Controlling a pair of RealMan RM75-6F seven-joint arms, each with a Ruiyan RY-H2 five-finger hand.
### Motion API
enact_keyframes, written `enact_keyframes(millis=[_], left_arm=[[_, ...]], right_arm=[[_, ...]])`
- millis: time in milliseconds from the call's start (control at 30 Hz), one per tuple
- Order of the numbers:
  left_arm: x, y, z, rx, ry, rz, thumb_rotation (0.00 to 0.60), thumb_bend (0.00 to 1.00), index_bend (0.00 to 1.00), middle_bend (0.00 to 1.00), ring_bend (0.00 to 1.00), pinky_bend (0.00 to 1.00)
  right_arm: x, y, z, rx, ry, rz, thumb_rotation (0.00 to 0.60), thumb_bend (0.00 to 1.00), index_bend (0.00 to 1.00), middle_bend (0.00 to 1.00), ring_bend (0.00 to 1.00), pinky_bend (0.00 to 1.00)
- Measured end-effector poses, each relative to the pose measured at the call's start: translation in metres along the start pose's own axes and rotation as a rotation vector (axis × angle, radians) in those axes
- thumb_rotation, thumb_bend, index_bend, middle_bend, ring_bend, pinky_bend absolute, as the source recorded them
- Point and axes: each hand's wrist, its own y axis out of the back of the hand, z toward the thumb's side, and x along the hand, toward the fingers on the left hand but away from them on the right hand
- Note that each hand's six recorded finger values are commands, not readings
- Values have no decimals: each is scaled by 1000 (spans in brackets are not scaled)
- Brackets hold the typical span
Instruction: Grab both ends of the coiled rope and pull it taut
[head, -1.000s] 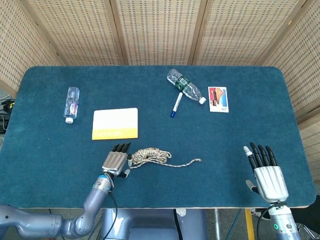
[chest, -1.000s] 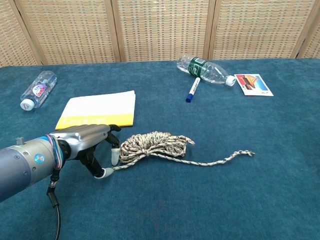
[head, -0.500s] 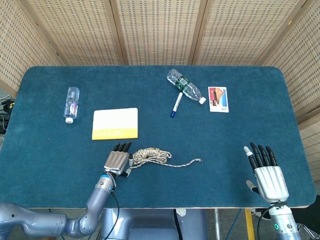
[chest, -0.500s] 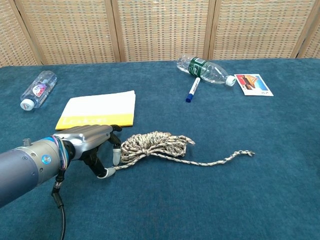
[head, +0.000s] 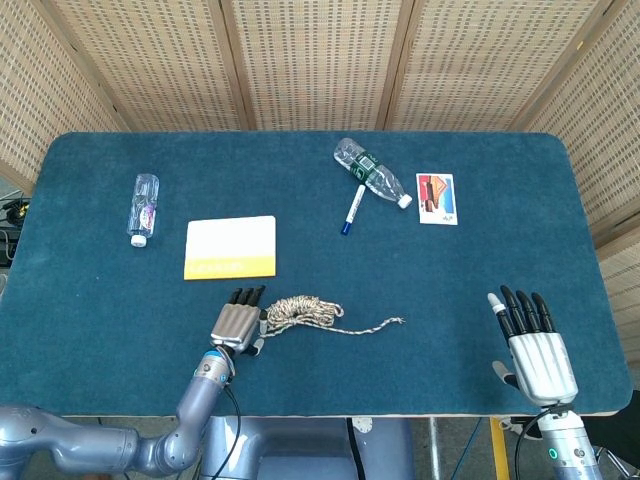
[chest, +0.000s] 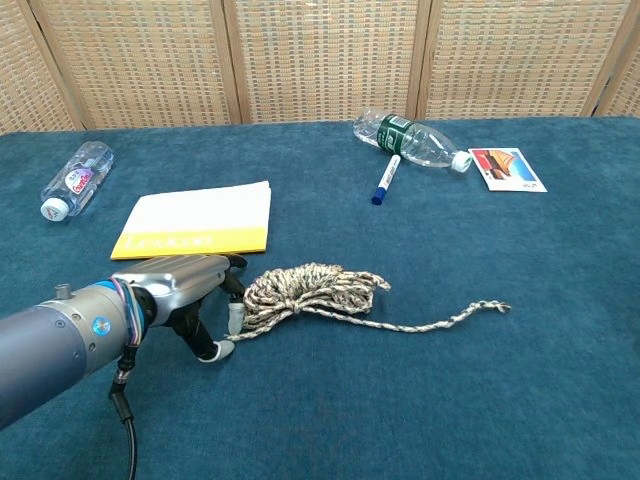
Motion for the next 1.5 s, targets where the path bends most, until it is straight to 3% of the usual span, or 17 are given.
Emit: enact_keyframes(millis=[800,1367,1500], left_arm=[[1,3,-2,18,13,-2,600,440,606,0,0,0],[-9,26,-15,79,-25,89,600,443,645,0,0,0],[-14,36,-19,107,-38,128,600,443,654,0,0,0]], right_arm=[[0,-1,1,1,2,3,600,0,0,0,0,0],[-3,-2,0,-33,12,4,600,0,0,0,0,0],[-5,-2,1,-52,22,2,600,0,100,0,0,0]])
